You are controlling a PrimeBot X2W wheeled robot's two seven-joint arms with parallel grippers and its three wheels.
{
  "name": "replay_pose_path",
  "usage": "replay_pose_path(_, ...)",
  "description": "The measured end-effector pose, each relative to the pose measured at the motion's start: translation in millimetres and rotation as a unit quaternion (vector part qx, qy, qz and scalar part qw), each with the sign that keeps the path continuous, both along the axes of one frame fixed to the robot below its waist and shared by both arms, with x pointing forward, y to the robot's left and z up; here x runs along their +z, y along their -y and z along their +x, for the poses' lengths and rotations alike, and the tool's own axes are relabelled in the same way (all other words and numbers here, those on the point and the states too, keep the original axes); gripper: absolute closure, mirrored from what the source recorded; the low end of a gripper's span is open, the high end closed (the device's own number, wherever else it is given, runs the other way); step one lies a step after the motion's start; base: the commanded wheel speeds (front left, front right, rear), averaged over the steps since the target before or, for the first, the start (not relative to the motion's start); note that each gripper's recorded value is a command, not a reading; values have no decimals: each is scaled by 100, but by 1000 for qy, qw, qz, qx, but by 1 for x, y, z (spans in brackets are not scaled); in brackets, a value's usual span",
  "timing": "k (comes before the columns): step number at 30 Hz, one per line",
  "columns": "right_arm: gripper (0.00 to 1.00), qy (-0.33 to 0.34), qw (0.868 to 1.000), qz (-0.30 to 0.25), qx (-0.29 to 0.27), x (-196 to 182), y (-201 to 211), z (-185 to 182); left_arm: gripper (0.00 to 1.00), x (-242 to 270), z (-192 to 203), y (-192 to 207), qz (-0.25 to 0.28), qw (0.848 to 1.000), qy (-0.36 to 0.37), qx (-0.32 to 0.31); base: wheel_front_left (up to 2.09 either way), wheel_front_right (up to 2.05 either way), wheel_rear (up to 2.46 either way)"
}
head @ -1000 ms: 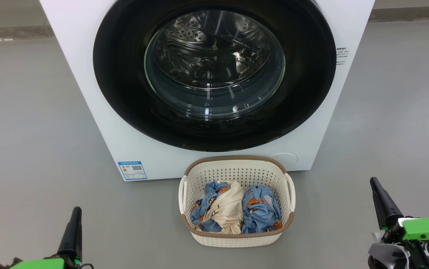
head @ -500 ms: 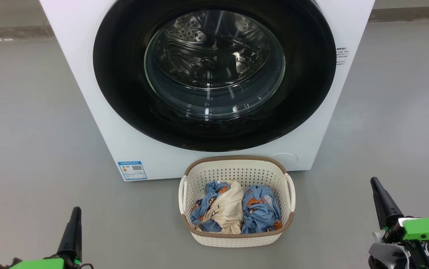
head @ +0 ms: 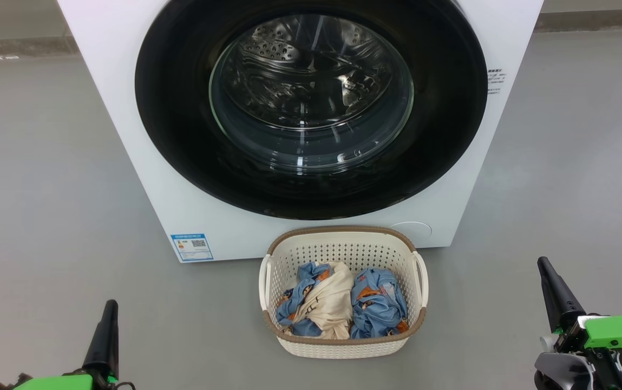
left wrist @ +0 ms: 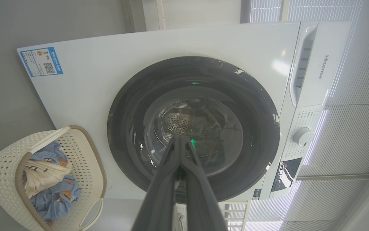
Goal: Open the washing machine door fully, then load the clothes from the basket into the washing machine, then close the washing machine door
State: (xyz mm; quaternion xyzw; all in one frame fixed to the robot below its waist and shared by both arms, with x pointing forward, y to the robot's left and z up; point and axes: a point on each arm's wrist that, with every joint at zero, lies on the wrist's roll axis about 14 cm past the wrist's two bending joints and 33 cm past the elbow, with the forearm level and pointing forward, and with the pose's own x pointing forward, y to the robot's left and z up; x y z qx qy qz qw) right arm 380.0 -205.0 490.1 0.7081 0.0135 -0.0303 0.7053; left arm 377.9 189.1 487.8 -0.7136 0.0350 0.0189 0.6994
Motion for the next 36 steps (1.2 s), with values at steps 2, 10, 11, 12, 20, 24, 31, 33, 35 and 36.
replay_pose_path(2, 100, 0, 1000, 0, 0, 0, 0, 0, 100, 0, 0, 0, 0, 1000, 0, 0, 0, 0, 0)
replay_pose_path(10, 100, 0, 1000, 5, 0, 0, 0, 0, 100, 0, 0, 0, 2, 1000, 0, -1, 0, 0, 0)
replay_pose_path(11, 100, 0, 1000, 6, -1, 0, 0, 0, 100, 0, 0, 0, 2, 1000, 0, 0, 0, 0, 0)
replay_pose_path(12, 100, 0, 1000, 7, -1, 0, 0, 0, 100, 0, 0, 0, 2, 1000, 0, 0, 0, 0, 0)
replay_pose_path(20, 0, -30, 999, 17, -5, -20, -3, -9, 0, -19, -8, 3, -4, 1000, -30, 0, 0, 0, 0)
replay_pose_path(24, 0, -72, 997, 29, -8, -48, -9, -25, 0, -43, -22, 8, -13, 998, -68, 1, 0, 0, 0)
replay_pose_path(31, 0, -70, 997, 26, -8, -47, -11, -24, 0, -42, -23, 7, -2, 998, -65, 6, 0, 0, 0)
replay_pose_path(33, 0, -70, 997, 22, -8, -47, -11, -24, 0, -41, -22, 7, 7, 998, -63, 4, 0, 0, 0)
replay_pose_path(35, 0, -69, 998, 11, -7, -46, -11, -24, 0, -39, -22, 6, 14, 998, -61, 6, 0, 0, 0)
replay_pose_path(36, 0, -68, 998, 7, -6, -46, -11, -24, 0, -39, -22, 6, 17, 998, -60, 6, 0, 0, 0)
